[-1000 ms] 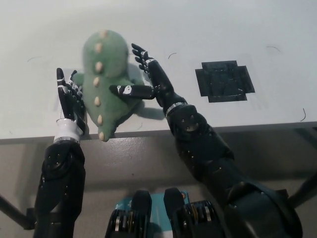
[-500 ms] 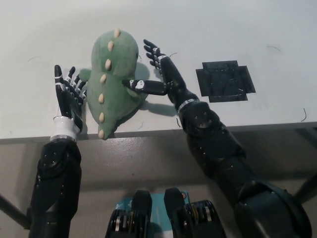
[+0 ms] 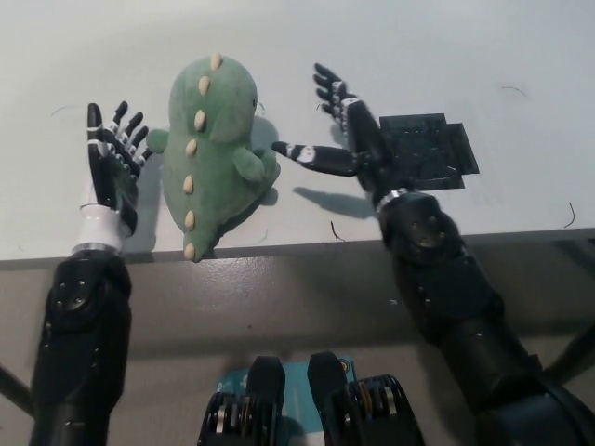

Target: Use both hands to pick up a dinasour on the right side and move it to the left side

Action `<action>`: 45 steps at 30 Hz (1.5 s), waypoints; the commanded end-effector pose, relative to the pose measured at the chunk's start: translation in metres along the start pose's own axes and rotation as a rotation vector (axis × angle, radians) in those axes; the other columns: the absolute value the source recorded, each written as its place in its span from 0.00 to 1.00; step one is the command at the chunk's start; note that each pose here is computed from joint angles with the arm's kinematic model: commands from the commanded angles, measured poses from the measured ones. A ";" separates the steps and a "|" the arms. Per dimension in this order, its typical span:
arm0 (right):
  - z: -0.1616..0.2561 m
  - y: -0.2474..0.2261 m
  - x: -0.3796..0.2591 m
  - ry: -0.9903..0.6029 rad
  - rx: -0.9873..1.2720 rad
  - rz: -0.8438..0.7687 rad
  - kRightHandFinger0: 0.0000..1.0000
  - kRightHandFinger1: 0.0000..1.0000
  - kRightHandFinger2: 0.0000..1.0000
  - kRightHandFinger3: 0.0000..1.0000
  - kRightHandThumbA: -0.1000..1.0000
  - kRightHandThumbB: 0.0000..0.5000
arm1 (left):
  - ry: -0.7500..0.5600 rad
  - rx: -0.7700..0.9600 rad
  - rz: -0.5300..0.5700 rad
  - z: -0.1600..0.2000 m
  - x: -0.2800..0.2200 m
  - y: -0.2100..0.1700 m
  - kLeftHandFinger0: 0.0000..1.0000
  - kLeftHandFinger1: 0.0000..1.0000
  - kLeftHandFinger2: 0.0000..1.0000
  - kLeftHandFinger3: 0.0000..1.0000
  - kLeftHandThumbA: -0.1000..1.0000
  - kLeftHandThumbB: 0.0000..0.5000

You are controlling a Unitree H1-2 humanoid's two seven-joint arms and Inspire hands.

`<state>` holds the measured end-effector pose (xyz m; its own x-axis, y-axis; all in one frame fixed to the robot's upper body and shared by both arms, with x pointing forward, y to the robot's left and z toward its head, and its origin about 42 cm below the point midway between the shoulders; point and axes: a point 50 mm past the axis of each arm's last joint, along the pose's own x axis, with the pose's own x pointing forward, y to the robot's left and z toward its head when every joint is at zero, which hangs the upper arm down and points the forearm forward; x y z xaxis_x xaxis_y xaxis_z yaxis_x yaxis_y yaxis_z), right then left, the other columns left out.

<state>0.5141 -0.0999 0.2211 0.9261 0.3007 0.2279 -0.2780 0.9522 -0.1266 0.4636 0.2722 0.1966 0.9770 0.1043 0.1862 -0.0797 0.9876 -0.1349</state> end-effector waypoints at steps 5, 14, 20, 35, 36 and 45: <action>0.010 -0.044 -0.026 -0.127 -0.075 0.022 1.00 1.00 1.00 1.00 1.00 0.00 | -0.035 0.119 -0.047 0.022 -0.015 0.025 1.00 1.00 1.00 1.00 1.00 0.51; 0.016 -0.064 -0.060 -0.158 -0.182 -0.008 1.00 1.00 1.00 1.00 1.00 0.06 | -0.060 0.128 -0.049 0.018 -0.043 0.022 1.00 1.00 1.00 1.00 1.00 0.56; 0.020 -0.075 -0.082 -0.173 -0.173 -0.017 1.00 1.00 1.00 1.00 1.00 0.16 | -0.059 0.105 -0.064 0.017 -0.061 0.011 1.00 1.00 1.00 1.00 1.00 0.56; 0.004 -0.099 -0.137 -0.171 -0.115 -0.093 1.00 1.00 1.00 1.00 1.00 0.06 | -0.102 0.036 -0.077 -0.006 -0.099 -0.005 1.00 1.00 1.00 1.00 1.00 0.58; 0.003 -0.101 -0.141 -0.172 -0.115 -0.096 1.00 1.00 1.00 1.00 1.00 0.07 | -0.104 0.041 -0.081 -0.008 -0.100 -0.006 1.00 1.00 1.00 1.00 1.00 0.60; -0.003 -0.114 -0.186 -0.124 -0.094 -0.094 1.00 1.00 1.00 1.00 1.00 0.05 | -0.110 0.014 -0.127 -0.017 -0.110 -0.012 1.00 1.00 1.00 1.00 1.00 0.61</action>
<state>0.3804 -0.2535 0.1787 0.9197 0.2086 0.3326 -0.1435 0.9672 -0.2098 0.3601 0.2519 0.1503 0.9761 0.0242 0.2158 -0.0045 0.9958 -0.0913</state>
